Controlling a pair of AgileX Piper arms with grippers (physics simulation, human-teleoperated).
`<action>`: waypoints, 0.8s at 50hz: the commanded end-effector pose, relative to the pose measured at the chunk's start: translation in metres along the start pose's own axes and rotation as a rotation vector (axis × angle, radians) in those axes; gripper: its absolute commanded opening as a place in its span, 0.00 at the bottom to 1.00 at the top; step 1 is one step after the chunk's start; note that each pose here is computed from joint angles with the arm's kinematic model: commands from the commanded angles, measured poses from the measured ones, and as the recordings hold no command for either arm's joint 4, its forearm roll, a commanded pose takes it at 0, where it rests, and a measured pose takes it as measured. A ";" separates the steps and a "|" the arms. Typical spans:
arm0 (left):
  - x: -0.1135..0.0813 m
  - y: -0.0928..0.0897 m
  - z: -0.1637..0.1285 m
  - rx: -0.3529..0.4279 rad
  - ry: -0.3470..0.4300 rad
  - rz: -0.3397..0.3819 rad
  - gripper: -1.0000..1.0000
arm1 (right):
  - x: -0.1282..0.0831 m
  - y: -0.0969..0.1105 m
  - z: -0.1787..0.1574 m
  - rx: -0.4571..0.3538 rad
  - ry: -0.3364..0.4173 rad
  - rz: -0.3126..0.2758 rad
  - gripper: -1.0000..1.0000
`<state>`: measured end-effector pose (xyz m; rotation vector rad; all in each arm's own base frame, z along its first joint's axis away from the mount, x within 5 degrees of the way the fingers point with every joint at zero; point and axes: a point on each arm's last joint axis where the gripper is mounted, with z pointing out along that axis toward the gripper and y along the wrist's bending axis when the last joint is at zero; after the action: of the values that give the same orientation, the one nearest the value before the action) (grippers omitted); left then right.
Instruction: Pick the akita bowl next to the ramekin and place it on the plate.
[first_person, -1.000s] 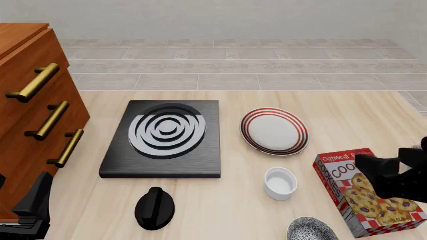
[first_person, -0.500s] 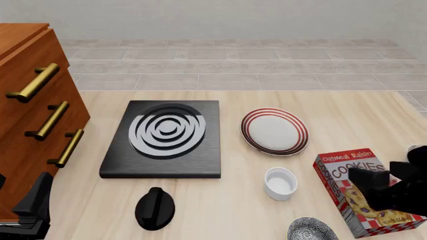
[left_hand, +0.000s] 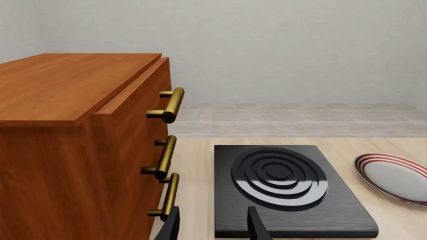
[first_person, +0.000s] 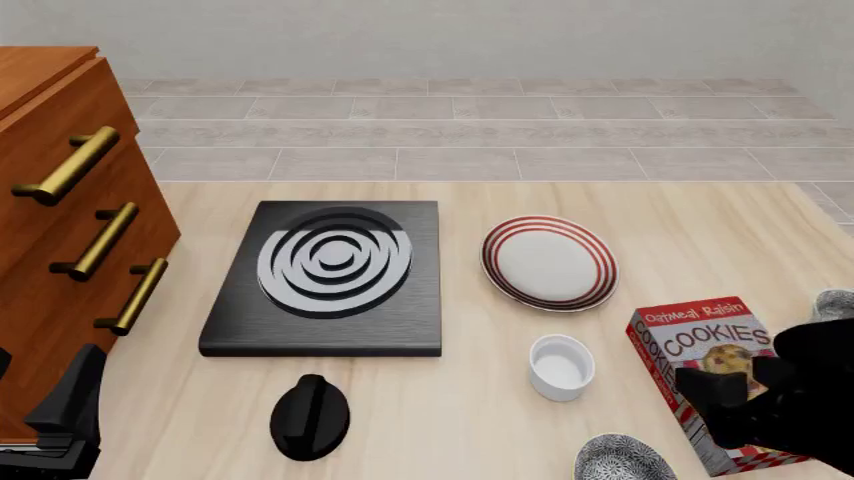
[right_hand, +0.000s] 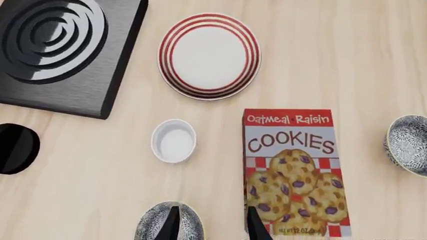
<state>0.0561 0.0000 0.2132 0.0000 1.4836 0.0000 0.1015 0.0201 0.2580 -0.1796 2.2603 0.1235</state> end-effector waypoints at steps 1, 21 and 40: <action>0.000 0.000 0.000 0.000 0.000 0.000 1.00 | 0.008 0.001 0.003 -0.006 0.025 0.005 1.00; 0.000 0.000 0.000 0.000 0.000 0.000 1.00 | 0.025 0.000 0.006 -0.007 0.069 0.031 1.00; 0.000 0.000 0.000 0.000 0.000 0.000 1.00 | 0.049 0.002 0.018 -0.024 0.114 0.067 1.00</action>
<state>0.0561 0.0000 0.2132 0.0000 1.4836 0.0000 0.0863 0.0197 0.2228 -0.1402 2.3537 0.1612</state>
